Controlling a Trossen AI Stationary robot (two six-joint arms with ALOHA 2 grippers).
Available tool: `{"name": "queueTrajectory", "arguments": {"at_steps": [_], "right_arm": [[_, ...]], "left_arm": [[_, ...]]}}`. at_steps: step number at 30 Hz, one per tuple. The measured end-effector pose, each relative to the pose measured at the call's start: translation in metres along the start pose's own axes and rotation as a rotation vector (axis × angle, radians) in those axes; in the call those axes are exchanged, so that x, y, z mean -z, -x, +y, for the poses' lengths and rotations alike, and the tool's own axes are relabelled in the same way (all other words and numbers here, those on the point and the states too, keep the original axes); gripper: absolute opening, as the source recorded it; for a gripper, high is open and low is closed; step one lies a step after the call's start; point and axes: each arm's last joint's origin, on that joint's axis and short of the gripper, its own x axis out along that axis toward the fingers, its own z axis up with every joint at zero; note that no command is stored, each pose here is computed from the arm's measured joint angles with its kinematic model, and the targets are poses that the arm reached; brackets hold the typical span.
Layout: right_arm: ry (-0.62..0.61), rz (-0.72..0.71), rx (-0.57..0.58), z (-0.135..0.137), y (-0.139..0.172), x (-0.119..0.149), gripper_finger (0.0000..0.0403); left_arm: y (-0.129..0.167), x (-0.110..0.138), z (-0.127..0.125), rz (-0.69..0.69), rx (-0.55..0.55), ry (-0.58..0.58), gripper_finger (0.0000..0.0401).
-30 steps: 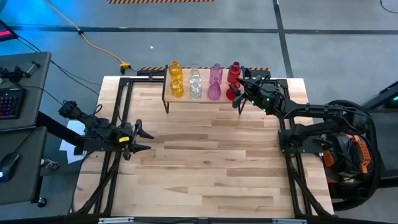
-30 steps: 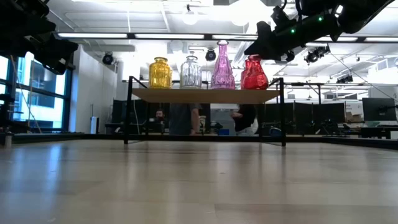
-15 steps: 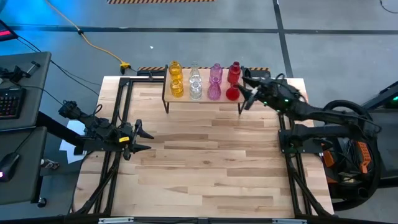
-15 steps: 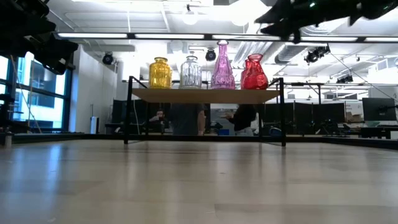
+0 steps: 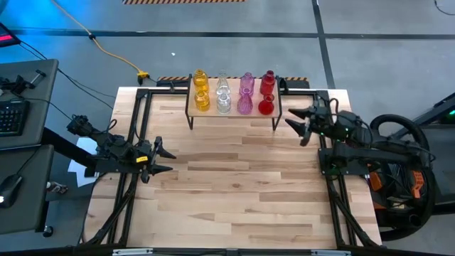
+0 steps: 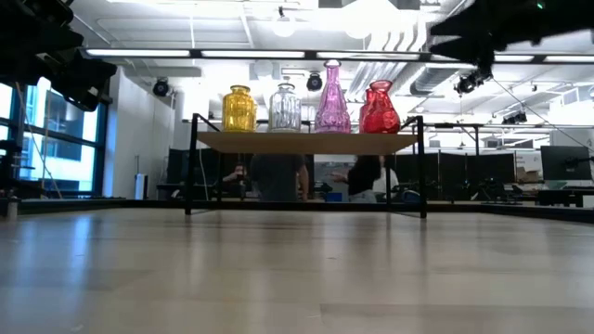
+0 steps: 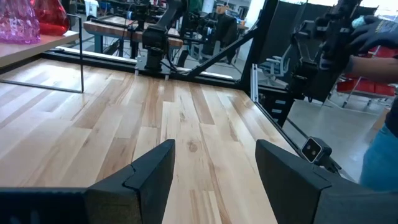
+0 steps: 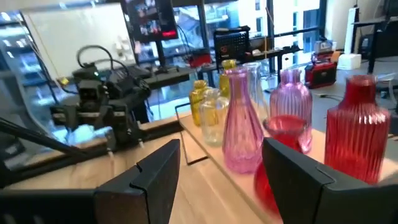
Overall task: Sort vases onto shelf
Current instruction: Return to Home Position
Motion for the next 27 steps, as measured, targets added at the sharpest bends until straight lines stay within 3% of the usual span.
{"name": "queueTrajectory", "arguments": {"at_steps": [7,15,27], "right_arm": [[-0.008,-0.133,-0.085,-0.001,0.021,0.034,0.0209],[0.008,-0.116,-0.183,-0.002,0.027,0.069,0.0209],[0.016,-0.036,-0.226,-0.005,0.025,0.101,0.0209]], "left_arm": [[0.000,0.000,0.000,0.000,0.000,0.000,0.0214],[0.000,0.000,0.000,0.000,0.000,0.000,0.0214],[0.000,0.000,0.000,0.000,0.000,0.000,0.0214]]}}
